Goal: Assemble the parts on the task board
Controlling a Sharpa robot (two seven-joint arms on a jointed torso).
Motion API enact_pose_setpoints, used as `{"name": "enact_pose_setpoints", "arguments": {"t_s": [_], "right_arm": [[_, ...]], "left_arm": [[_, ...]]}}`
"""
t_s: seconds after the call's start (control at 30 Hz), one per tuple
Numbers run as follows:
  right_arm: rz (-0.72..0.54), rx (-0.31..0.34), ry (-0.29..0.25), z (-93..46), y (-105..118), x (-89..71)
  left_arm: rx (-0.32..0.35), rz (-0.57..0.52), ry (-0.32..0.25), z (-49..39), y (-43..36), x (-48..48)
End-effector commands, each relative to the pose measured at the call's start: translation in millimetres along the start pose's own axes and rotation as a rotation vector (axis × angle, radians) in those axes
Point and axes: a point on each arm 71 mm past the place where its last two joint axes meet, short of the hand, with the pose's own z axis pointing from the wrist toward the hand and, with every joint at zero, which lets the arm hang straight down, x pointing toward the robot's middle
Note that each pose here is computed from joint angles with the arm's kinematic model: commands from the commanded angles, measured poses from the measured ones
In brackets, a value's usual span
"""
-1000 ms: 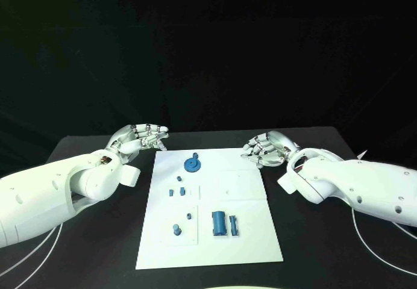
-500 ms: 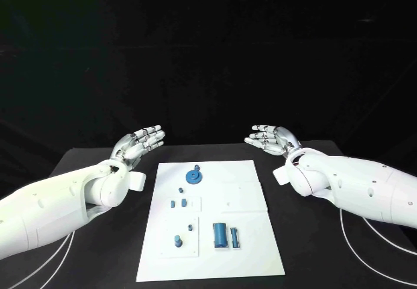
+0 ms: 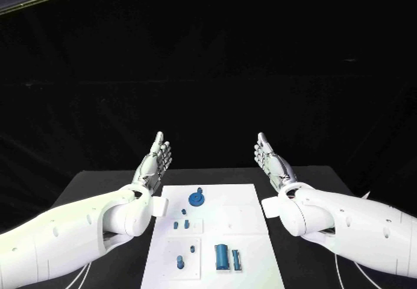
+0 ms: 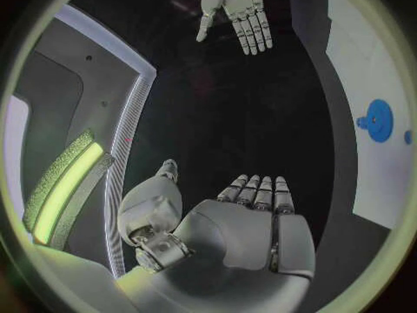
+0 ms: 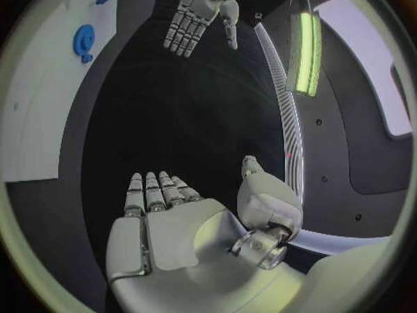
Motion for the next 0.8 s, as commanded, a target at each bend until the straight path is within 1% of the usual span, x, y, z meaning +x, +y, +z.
{"name": "enact_pose_setpoints", "arguments": {"t_s": [0.03, 0.13, 0.27, 0.8], "right_arm": [[0.082, -0.009, -0.12, -8.5, 1.7, -1.0], [0.103, -0.005, -0.13, -12.2, 2.4, 1.9], [0.107, -0.004, -0.132, -13.0, 2.6, 2.5], [0.107, -0.004, -0.132, -13.0, 2.6, 2.5]], "left_arm": [[0.012, 0.053, -0.149, -7.6, -1.0, 3.4], [0.008, 0.057, -0.169, -12.5, -0.9, 10.5], [0.005, 0.06, -0.185, -16.6, -1.0, 16.1], [0.005, 0.061, -0.187, -17.1, -1.0, 16.7]]}}
